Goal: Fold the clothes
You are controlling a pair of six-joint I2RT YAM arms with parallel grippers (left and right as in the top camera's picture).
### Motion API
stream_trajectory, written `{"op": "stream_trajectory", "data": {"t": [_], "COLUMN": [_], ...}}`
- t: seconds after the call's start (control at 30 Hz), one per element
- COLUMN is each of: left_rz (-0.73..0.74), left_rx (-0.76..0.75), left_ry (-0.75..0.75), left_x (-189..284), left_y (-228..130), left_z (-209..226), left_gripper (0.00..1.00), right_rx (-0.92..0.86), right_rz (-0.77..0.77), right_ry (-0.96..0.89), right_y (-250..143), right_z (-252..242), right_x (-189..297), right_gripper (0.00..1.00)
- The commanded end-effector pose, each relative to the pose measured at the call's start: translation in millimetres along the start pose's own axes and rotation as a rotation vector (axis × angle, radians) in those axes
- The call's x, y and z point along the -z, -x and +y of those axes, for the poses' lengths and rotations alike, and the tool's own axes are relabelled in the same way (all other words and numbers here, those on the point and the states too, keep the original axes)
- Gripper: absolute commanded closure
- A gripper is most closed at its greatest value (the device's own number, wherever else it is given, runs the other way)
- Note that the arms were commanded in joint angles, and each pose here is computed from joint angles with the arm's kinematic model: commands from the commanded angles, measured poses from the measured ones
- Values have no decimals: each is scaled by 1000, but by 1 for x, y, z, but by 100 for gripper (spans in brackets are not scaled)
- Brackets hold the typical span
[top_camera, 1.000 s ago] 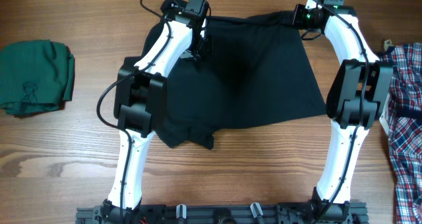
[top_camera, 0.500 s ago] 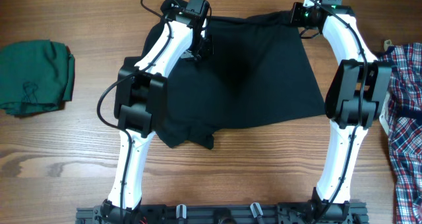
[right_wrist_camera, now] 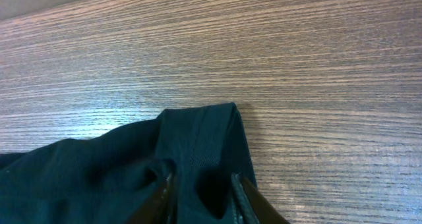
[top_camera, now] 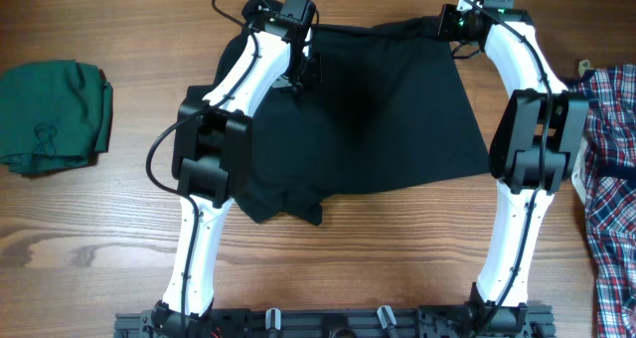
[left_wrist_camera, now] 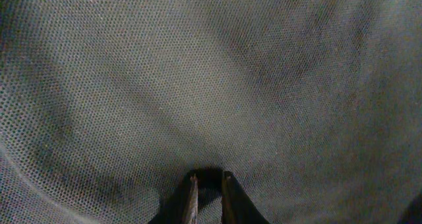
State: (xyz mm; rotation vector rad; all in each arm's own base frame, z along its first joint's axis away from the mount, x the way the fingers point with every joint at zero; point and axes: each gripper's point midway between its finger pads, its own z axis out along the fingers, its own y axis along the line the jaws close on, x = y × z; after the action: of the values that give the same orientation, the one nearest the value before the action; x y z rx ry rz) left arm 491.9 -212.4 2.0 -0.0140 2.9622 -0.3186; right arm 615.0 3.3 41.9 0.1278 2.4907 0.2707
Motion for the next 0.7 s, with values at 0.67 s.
{"op": "stream_trajectory", "data": {"t": [0.67], "left_rz": [45], "left_rx": [8], "left_ry": [50], "left_x": [-18], "left_y": [-13], "left_z": [13], "left_gripper": [87], "right_rx": [16], "right_rz": [26], "right_ry": [-64], "right_y": [-14], "right_z": [-3], "right_x": [-16], "right_gripper": [68]}}
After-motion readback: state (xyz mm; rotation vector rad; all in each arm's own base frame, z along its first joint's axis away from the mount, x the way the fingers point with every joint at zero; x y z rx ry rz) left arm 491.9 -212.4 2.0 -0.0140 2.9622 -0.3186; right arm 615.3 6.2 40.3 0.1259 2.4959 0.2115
